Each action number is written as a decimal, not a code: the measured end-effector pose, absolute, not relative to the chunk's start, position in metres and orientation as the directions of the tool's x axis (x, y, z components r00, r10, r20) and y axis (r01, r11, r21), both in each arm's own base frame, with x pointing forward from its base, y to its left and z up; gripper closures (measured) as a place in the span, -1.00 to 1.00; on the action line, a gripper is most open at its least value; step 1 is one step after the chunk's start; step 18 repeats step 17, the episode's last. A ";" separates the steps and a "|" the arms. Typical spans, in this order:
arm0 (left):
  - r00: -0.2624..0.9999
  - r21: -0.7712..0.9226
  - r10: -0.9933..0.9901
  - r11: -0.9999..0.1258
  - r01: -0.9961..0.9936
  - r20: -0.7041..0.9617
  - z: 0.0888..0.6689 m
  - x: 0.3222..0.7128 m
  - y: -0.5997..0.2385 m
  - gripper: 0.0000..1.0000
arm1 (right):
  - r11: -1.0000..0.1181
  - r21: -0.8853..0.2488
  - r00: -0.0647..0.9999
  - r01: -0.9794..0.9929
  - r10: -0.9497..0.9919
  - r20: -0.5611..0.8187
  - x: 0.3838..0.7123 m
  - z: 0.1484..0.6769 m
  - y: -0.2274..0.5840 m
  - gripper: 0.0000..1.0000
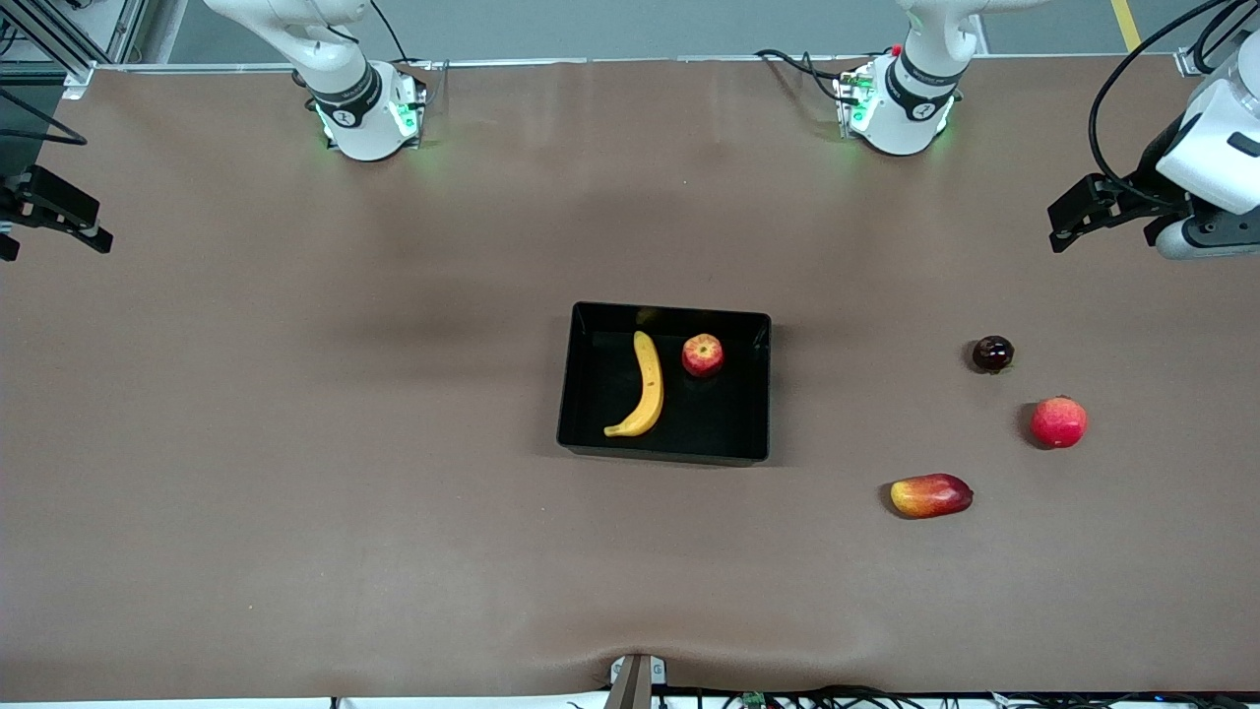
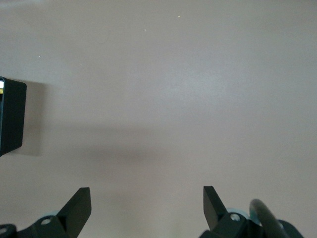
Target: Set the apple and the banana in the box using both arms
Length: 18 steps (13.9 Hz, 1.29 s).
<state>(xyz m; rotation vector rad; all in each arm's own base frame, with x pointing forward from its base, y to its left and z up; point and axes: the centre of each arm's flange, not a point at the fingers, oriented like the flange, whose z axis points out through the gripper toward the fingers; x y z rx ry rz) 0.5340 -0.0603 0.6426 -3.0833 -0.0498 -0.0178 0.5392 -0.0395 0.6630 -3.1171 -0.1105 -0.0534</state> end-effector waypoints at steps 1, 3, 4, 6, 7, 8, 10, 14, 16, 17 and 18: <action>0.999 -0.057 0.032 -0.998 0.033 0.015 0.643 0.534 -0.060 -1.00 | -0.997 -0.021 0.997 0.071 0.070 0.035 0.539 0.663 -0.039 -1.00; 0.999 -0.056 0.031 -0.998 0.032 0.022 0.647 0.534 -0.060 -1.00 | -0.997 -0.021 0.997 0.071 0.070 0.035 0.539 0.663 -0.040 -1.00; 0.999 -0.056 0.031 -0.998 0.032 0.024 0.648 0.534 -0.060 -1.00 | -0.997 -0.021 0.997 0.070 0.070 0.035 0.539 0.663 -0.040 -1.00; 0.999 -0.056 0.030 -0.998 0.032 0.025 0.648 0.534 -0.061 -1.00 | -0.997 -0.021 0.997 0.070 0.070 0.035 0.539 0.663 -0.040 -1.00; 0.999 -0.056 0.030 -0.998 0.031 0.026 0.648 0.534 -0.061 -1.00 | -0.997 -0.021 0.997 0.070 0.069 0.035 0.539 0.663 -0.040 -1.00; 0.999 -0.055 0.030 -0.998 0.031 0.027 0.649 0.534 -0.061 -1.00 | -0.997 -0.021 0.997 0.070 0.069 0.035 0.539 0.663 -0.040 -1.00; 0.999 -0.055 0.030 -0.998 0.032 0.030 0.650 0.534 -0.061 -1.00 | -0.997 -0.021 0.997 0.070 0.069 0.036 0.539 0.663 -0.040 -1.00; 0.999 -0.051 0.030 -0.998 0.032 0.037 0.654 0.534 -0.061 -1.00 | -0.997 -0.021 0.997 0.070 0.069 0.036 0.539 0.663 -0.040 -1.00; 0.999 -0.051 0.029 -0.998 0.031 0.037 0.654 0.534 -0.062 -1.00 | -0.997 -0.021 0.997 0.070 0.069 0.036 0.539 0.663 -0.040 -1.00; 0.999 -0.051 0.029 -0.998 0.031 0.037 0.654 0.534 -0.062 -1.00 | -0.997 -0.021 0.997 0.070 0.069 0.036 0.539 0.663 -0.040 -1.00; 0.999 -0.051 0.029 -0.998 0.031 0.037 0.654 0.534 -0.062 -1.00 | -0.997 -0.021 0.997 0.070 0.069 0.036 0.539 0.663 -0.040 -1.00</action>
